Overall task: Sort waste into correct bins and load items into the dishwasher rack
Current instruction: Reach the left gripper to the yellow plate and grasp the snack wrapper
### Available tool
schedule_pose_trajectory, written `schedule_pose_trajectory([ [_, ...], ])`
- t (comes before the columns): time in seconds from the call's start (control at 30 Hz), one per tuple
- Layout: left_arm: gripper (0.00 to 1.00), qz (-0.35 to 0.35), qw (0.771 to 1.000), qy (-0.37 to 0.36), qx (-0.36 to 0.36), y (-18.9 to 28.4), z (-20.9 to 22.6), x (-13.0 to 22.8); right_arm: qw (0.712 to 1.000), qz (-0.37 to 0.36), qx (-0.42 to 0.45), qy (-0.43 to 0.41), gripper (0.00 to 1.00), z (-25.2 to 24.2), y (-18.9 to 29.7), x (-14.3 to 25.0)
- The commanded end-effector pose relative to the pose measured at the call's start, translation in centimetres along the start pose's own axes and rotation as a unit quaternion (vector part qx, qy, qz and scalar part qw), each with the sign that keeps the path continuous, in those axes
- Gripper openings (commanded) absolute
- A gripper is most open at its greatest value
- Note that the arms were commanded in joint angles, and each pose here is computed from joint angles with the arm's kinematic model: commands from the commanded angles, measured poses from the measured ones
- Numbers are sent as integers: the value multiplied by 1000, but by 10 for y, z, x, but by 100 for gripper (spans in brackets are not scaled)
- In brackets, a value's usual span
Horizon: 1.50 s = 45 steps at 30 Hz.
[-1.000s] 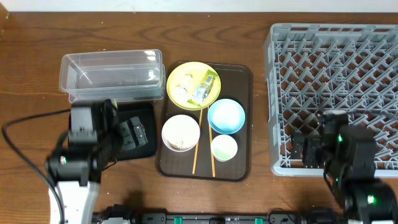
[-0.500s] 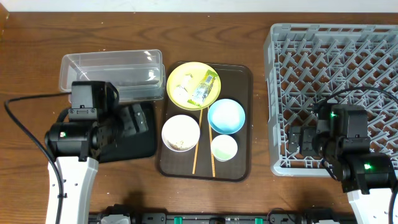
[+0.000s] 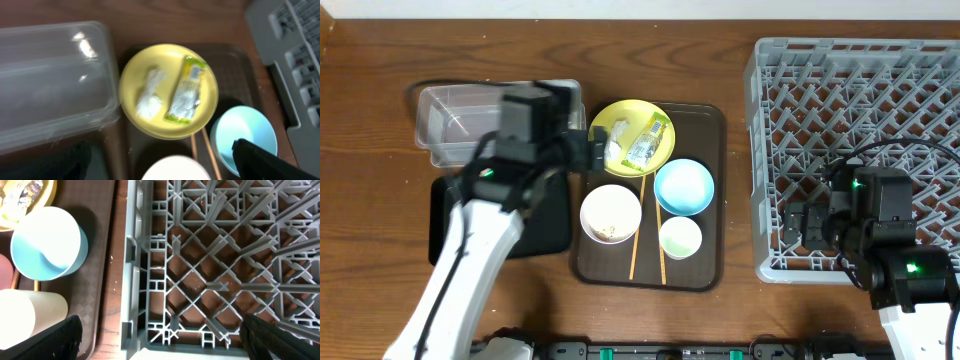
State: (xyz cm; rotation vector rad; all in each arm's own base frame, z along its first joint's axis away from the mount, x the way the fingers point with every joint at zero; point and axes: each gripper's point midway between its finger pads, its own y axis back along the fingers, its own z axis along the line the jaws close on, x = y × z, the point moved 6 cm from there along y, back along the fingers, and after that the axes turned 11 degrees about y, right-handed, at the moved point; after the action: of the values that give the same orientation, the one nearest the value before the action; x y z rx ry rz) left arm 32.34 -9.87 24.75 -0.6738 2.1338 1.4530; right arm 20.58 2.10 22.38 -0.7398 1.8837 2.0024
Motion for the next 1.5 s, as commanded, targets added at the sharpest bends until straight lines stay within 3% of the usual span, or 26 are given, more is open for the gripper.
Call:
schedule_pose_trajectory([
  [0.0,93,4,998,-58,25,-26,-19,-3,1000,-12,-8,2,99,5,5,-6],
  [0.23,93,20,996,-75,40,-90,-31,6,1000,-11,-8,2,99,5,5,-6],
  [0.63,92,87,992,-87,36,-160,-32,49,1000,-10,-14,2,99,6,5,-5],
  [1.03,80,140,987,-80,16,-195,-15,81,1000,-10,-20,2,99,7,5,-5],
  [1.37,20,139,987,-79,18,-193,-16,80,1000,-10,-20,2,99,7,5,-5],
  [1.47,11,137,988,-75,19,-187,-19,77,1000,-10,-20,2,99,7,5,-5],
])
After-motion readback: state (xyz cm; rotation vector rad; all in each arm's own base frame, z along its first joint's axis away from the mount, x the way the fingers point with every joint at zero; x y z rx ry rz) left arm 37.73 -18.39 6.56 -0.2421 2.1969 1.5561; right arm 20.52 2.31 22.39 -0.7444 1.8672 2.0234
